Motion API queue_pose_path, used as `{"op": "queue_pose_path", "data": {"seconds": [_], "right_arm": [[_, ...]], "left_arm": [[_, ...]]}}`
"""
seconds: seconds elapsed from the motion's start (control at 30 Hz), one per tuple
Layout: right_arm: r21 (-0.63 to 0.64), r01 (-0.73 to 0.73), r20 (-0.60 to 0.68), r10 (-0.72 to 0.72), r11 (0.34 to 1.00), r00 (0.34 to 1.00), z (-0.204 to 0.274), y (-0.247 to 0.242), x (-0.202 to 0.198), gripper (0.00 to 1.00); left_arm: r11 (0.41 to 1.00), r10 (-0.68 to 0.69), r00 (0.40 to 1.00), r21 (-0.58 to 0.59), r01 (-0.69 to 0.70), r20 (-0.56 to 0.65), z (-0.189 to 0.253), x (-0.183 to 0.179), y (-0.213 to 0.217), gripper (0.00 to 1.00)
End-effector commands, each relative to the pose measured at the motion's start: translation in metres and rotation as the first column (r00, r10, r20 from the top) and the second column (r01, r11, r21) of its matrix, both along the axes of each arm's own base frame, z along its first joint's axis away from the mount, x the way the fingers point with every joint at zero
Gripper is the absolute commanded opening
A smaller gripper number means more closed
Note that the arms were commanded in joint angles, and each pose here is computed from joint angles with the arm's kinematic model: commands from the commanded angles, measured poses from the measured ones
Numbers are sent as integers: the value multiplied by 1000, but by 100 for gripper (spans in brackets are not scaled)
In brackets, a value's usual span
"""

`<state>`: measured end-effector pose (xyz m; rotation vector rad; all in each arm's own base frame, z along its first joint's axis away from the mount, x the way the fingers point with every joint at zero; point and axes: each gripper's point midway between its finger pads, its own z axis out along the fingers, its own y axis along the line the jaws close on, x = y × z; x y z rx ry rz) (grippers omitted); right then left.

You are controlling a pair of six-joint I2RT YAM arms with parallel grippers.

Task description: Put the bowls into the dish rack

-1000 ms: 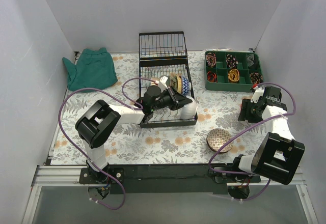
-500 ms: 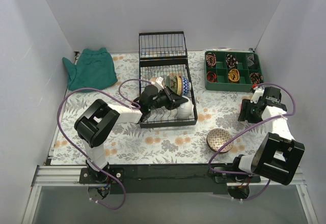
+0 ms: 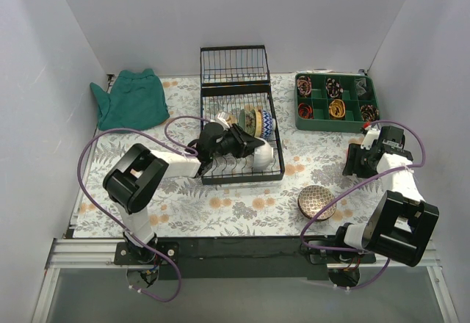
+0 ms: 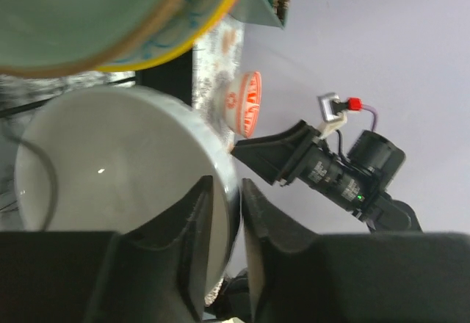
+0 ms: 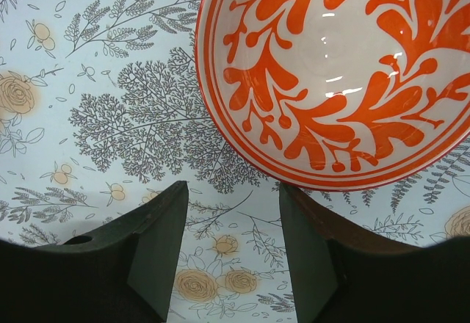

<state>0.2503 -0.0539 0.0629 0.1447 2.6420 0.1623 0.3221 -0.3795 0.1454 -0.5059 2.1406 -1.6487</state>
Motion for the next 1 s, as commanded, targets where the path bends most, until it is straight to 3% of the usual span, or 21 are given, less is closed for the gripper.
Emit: {"op": "queue_pose_path", "data": {"seconds": [0.0, 0.33, 0.67, 0.97], "right_arm": [[4, -1, 11, 1, 1000, 1000, 0, -1, 5, 61], [-6, -3, 28, 3, 1000, 1000, 7, -5, 13, 61], [-37, -10, 33, 12, 999, 999, 8, -7, 6, 62], [-50, -22, 67, 25, 999, 997, 18, -8, 9, 63]], "left_arm": [[975, 132, 885, -102, -197, -447, -5, -2, 15, 26], [982, 86, 962, -142, -127, -260, 38, -2, 15, 62], [984, 38, 999, -175, -35, 16, 100, 3, 26, 72], [999, 37, 996, -2, -38, -76, 66, 8, 83, 81]]}}
